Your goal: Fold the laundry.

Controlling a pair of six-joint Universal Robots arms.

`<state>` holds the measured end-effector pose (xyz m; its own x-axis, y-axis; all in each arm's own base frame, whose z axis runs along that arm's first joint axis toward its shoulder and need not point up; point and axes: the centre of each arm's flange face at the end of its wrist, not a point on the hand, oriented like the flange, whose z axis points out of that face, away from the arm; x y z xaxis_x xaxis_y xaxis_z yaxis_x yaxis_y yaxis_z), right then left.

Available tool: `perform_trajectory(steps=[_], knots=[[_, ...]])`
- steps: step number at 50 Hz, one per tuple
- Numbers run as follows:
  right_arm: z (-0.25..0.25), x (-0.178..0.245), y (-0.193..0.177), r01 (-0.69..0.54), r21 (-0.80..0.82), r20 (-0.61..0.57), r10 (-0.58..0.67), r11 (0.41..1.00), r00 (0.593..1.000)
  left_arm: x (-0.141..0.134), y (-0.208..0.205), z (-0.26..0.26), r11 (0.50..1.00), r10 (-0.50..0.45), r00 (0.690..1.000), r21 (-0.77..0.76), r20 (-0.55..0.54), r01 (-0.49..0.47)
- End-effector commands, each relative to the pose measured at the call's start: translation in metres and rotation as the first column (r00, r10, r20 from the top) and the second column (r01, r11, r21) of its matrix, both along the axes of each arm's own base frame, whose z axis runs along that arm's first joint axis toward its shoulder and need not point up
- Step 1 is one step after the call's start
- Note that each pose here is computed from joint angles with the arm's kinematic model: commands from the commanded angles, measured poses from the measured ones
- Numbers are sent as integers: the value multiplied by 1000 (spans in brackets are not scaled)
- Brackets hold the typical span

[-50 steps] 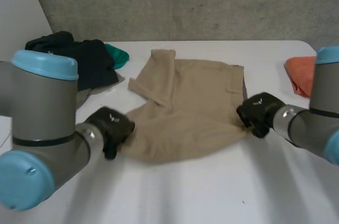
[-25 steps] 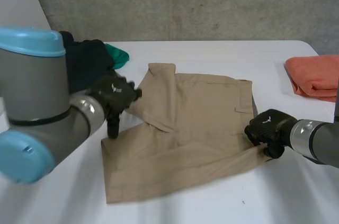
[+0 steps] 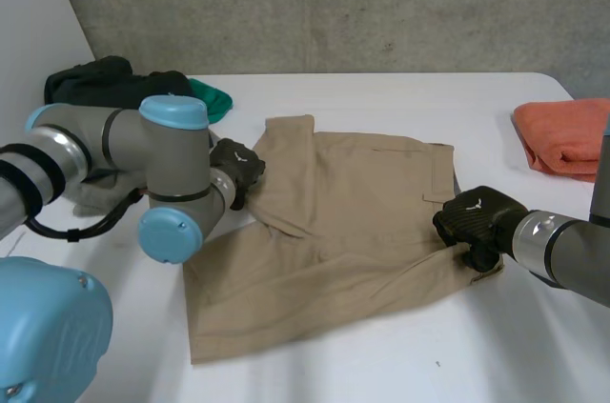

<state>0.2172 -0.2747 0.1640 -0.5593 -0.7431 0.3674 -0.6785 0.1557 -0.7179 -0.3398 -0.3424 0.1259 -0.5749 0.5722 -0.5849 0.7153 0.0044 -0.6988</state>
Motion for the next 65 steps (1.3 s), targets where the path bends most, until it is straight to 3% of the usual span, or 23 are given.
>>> perform_trajectory(steps=[1, 6, 13, 22, 29, 38, 44, 52, 56, 58, 60, 61, 63, 65], knots=[[1, 2, 1, -4, -6, 11, 4, 1000, 1000, 10, -7, 1, 992, 123, 990, -49, 74, -119], [1, 5, 5, -16, -11, 11, 16, 1000, 1000, 27, 0, 14, 955, 292, 938, -106, 190, -276], [0, 15, 9, -25, -26, 28, 25, 999, 999, 15, 23, 41, 979, 194, 975, -80, 107, -186], [1, 14, 2, 21, -55, 68, -17, 998, 998, 35, 51, 109, 972, 220, 972, -70, -83, -226], [6, 10, -14, 109, -64, 171, -96, 992, 981, 51, 108, 130, 989, 140, 969, 80, -202, -126], [9, 9, -18, 162, -26, 252, -150, 987, 956, 70, 174, 92, 947, 89, 991, 316, -96, -54], [11, 9, -17, 160, -29, 254, -148, 987, 956, 62, 181, 69, 963, 35, 996, 270, -80, -12], [17, 3, -18, 178, -45, 249, -162, 983, 955, 54, 172, 34, 967, 48, 999, 251, 7, -49], [21, 3, -11, 158, -54, 220, -143, 986, 965, 52, 177, 39, 966, 38, 999, 256, -9, -34], [22, 2, 3, 111, -38, 153, -104, 993, 983, 54, 185, 42, 958, 8, 1000, 285, 4, -9], [19, -2, 18, 60, -12, 59, -59, 998, 996, 57, 194, 43, 947, -30, 999, 321, 32, 18], [14, -9, 34, -11, 25, -65, 13, 1000, 998, 61, 205, 42, 927, -88, 993, 370, 83, 51], [10, -23, 56, -131, 94, -244, 151, 987, 958, 67, 218, 42, 894, -173, 973, 439, 153, 90], [10, -30, 65, -202, 126, -331, 233, 971, 914, 70, 224, 43, 874, -219, 957, 474, 190, 106]])
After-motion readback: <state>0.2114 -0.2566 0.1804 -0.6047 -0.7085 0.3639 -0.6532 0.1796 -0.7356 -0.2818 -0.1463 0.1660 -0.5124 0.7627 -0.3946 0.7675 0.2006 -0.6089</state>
